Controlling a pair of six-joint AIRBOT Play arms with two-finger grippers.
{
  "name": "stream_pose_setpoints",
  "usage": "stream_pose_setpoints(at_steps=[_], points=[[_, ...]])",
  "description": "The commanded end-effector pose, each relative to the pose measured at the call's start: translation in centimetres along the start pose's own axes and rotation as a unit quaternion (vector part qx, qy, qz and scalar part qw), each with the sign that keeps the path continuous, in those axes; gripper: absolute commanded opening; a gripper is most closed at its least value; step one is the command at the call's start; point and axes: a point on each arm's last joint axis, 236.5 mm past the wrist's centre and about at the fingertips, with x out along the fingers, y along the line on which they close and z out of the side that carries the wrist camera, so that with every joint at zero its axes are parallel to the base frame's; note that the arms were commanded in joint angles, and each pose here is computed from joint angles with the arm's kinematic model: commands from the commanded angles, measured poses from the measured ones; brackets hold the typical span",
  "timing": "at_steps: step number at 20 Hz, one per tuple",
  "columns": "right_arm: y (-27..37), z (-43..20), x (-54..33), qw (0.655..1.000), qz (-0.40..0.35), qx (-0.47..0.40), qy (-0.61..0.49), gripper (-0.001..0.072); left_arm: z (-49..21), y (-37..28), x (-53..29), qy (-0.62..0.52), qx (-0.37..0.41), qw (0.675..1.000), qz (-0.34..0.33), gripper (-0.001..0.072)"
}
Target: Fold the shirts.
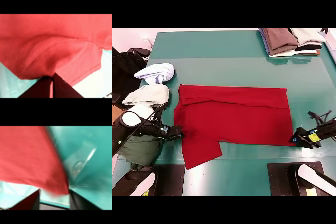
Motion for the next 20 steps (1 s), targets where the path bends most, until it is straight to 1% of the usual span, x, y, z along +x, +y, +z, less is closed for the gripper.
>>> stream_pose_setpoints(at_steps=[1, 2, 3, 5, 7, 9, 11, 13, 15, 17, 20], points=[[2.1, 0.6, 1.4, 0.999, 0.008, -0.042, 0.01, 0.0245, -0.8, -0.1, -0.1, 0.017, 0.01, 1.0, -0.002, 0.0024], [2.8, 1.0, 1.0, 0.998, 0.0, -0.065, 0.006, 0.0096, -1.6, -0.1, -0.2, 0.035, 0.018, 0.999, -0.001, 0.0023], [3.5, 1.4, 0.3, 0.996, -0.007, -0.087, -0.003, 0.0016, -2.1, 0.1, -0.6, 0.05, 0.025, 0.998, 0.007, 0.0023], [4.7, 1.9, -1.4, 0.992, -0.023, -0.122, -0.028, 0.0013, -2.3, 0.2, -1.6, 0.051, 0.038, 0.998, 0.022, 0.0023], [3.9, 0.8, -3.1, 0.986, -0.063, -0.146, -0.039, 0.0013, -3.0, 0.1, -3.0, 0.035, 0.043, 0.998, 0.035, 0.0023], [2.5, -1.2, -4.5, 0.982, -0.103, -0.157, -0.036, 0.0013, -4.9, -0.6, -4.3, 0.04, 0.043, 0.998, 0.034, 0.0023], [1.2, -2.0, -6.1, 0.974, -0.147, -0.164, -0.059, 0.0013, -6.6, -1.1, -5.0, 0.054, 0.035, 0.997, 0.031, 0.0023], [1.3, -1.7, -7.1, 0.968, -0.158, -0.172, -0.096, 0.0012, -6.7, -1.2, -5.3, 0.051, 0.033, 0.998, 0.03, 0.0023], [2.7, -0.3, -7.9, 0.965, -0.141, -0.18, -0.131, 0.0011, -4.5, -1.4, -5.3, 0.013, 0.036, 0.999, 0.03, 0.0023], [4.5, 2.0, -9.3, 0.961, -0.126, -0.19, -0.156, 0.0011, -0.5, -1.7, -5.8, -0.044, 0.052, 0.997, 0.035, 0.0023], [7.0, 6.5, -10.8, 0.952, -0.13, -0.218, -0.168, 0.0011, 6.1, -2.0, -6.5, -0.11, 0.068, 0.991, 0.045, 0.0023]])
